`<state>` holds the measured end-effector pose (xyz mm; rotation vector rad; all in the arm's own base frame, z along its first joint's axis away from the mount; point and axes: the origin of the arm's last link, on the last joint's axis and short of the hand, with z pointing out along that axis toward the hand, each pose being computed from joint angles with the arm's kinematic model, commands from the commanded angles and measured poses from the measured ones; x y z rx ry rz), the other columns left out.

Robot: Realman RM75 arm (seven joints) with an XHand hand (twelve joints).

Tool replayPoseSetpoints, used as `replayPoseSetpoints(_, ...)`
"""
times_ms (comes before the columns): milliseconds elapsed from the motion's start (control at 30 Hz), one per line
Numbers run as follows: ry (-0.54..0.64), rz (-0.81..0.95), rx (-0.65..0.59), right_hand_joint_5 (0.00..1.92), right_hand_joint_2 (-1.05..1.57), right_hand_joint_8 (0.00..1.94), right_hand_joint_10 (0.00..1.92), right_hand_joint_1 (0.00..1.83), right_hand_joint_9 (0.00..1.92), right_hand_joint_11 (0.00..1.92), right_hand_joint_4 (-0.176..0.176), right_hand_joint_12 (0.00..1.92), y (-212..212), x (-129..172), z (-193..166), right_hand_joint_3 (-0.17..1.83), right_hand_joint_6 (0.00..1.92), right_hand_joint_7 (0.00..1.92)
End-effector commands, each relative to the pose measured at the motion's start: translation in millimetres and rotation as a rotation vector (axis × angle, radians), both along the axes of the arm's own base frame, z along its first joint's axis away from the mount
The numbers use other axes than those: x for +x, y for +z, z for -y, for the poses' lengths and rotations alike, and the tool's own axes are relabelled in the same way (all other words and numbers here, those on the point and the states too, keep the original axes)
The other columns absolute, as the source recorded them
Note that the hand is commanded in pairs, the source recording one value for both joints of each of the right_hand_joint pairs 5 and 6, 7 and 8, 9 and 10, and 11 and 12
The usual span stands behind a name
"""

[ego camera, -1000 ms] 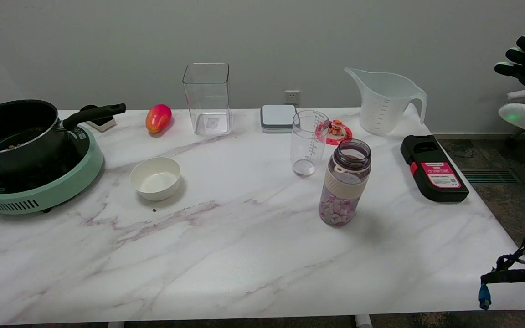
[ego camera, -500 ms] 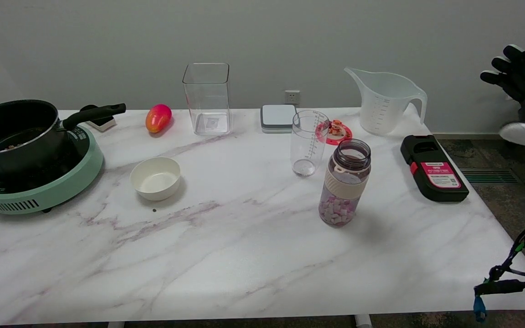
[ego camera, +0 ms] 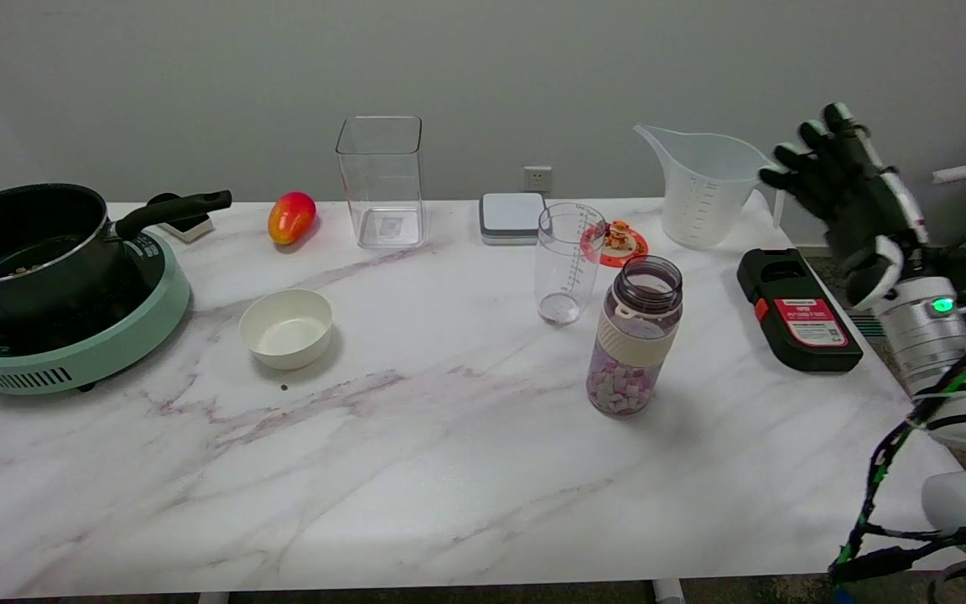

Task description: Pick up the bottle.

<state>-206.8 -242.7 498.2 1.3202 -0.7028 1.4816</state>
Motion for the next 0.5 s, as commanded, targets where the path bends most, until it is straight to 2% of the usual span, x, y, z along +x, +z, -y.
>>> replayPoseSetpoints(33,-0.115,-0.059,0.153,0.00,-0.74,0.20,0.35,1.07,0.35,0.49,0.000,0.49,-91,-68,30,0.22,0.00,0.20)
replayPoseSetpoints(233,-0.061,-0.038,0.114,0.03,-0.75,0.36,0.41,1.09,0.41,0.52,0.000,0.52,-86,-74,16,0.31,0.03,0.36)
replayPoseSetpoints(500,-0.060,-0.040,0.158,0.10,-0.74,0.45,0.46,1.13,0.46,0.56,0.000,0.56,-100,-83,12,0.44,0.10,0.45)
